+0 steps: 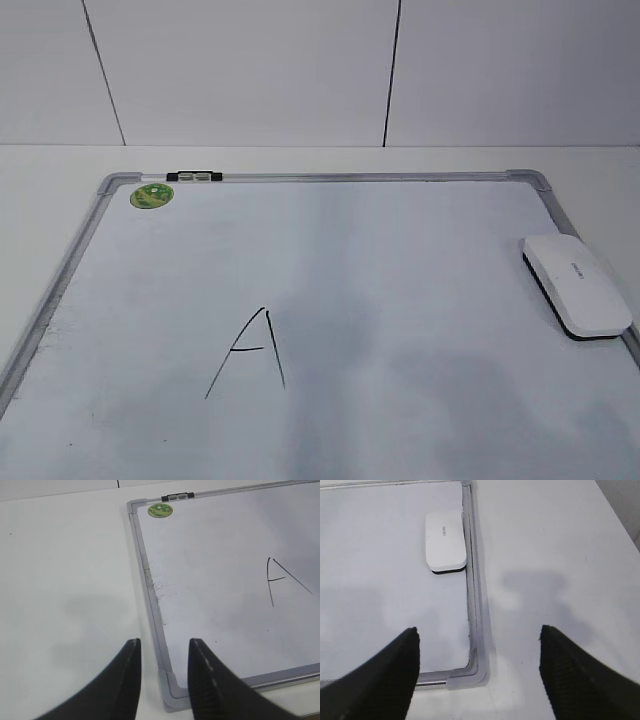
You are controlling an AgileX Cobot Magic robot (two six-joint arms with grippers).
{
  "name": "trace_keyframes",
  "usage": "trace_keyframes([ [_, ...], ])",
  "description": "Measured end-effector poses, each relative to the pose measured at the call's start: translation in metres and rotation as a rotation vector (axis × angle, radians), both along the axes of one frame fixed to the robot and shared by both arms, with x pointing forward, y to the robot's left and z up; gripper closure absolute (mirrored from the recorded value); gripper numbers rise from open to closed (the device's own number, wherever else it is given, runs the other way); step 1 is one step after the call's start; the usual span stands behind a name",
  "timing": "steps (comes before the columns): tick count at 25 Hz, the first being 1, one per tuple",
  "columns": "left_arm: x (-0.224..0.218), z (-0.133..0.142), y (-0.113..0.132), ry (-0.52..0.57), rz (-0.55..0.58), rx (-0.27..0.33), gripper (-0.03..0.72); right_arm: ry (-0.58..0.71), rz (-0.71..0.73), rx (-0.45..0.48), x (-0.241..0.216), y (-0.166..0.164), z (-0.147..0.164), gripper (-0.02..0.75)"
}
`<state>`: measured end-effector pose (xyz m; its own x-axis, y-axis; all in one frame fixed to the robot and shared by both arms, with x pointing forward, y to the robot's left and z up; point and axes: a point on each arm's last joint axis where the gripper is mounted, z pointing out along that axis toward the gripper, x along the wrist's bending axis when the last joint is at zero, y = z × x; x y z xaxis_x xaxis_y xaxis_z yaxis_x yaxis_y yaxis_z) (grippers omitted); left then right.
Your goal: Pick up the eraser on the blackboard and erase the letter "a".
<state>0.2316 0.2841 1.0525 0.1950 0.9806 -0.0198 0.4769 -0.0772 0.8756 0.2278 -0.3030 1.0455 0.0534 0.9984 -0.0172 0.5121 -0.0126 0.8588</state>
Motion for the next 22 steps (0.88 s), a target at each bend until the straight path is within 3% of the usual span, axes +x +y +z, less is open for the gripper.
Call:
trace_keyframes([
  [22,0.0,0.0,0.0,0.0,0.0,0.0,0.452,0.0,0.0,0.0,0.0,0.0,0.0,0.146],
])
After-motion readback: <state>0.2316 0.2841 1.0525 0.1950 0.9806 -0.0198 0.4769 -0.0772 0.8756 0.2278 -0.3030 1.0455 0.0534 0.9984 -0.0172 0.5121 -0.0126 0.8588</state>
